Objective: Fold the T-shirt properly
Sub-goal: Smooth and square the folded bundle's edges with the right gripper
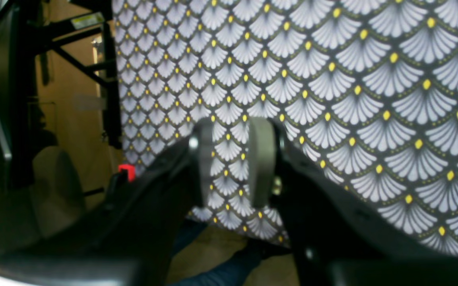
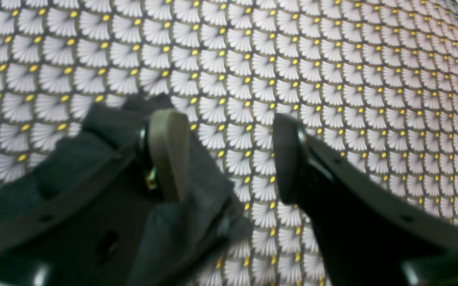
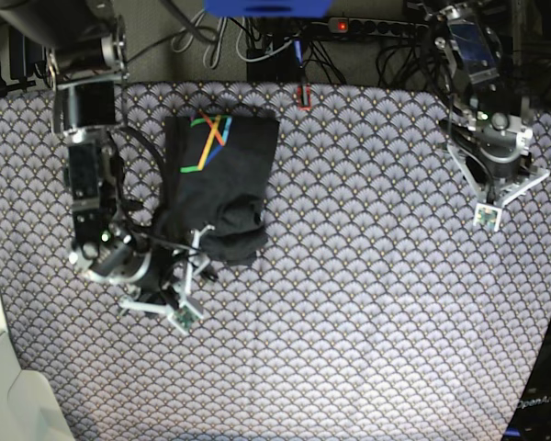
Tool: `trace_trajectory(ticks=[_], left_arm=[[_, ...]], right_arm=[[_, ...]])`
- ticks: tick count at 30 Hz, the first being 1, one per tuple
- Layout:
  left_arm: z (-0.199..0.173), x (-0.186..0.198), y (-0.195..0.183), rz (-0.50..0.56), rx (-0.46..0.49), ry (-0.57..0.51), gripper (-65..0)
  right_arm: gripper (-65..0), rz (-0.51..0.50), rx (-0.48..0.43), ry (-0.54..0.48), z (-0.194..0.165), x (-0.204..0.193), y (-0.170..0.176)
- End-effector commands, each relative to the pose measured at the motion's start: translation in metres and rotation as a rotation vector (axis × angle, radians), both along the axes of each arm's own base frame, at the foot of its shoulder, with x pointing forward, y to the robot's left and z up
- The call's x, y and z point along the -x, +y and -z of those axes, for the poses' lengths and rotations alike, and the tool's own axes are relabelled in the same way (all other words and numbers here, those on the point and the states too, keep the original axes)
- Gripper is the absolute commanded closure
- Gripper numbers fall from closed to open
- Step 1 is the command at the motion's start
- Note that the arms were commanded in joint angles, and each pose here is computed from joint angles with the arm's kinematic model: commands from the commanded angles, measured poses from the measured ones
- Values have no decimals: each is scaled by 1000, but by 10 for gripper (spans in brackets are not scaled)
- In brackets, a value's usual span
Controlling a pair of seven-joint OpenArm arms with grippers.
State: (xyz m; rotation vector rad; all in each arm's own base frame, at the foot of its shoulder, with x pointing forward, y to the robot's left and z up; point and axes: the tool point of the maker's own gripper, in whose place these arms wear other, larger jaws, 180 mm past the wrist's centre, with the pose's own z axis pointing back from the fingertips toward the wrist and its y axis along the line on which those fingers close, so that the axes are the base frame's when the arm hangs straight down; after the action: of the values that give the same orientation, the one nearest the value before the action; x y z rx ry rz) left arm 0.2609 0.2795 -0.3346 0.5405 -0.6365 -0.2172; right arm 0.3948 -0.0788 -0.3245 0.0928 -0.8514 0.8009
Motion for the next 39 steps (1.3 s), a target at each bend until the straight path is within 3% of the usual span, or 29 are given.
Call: trace_trajectory(ticks=[1, 9, 13, 22, 29, 31, 34, 39], left_arm=[[-10, -5, 3, 1, -16, -36, -152], [-10, -6, 1, 1, -9, -38, -152], [-8, -5, -1, -1, -1, -36, -152], [-4, 3, 1, 0, -9, -16, -152], [-5, 3, 1, -1, -11, -17, -152], [-5, 4, 2, -4, -13, -15, -152], [-5, 4, 2, -3, -15, -15, -152], [-4, 4, 0, 1, -11, -15, -152]], right_arm=[[-345, -14, -24, -49, -17, -2, 5], [-340, -36, -80, 34, 15, 49, 31], [-292, -60, -88, 111, 39, 56, 45], [-184, -109, -140, 193, 72, 49, 69], [-177, -123, -149, 224, 78, 25, 80], [-177, -123, -146, 202, 70, 19, 80], [-177, -135, -109, 86, 33, 11, 69], [-176, -166, -52, -71, -16, 35, 61]])
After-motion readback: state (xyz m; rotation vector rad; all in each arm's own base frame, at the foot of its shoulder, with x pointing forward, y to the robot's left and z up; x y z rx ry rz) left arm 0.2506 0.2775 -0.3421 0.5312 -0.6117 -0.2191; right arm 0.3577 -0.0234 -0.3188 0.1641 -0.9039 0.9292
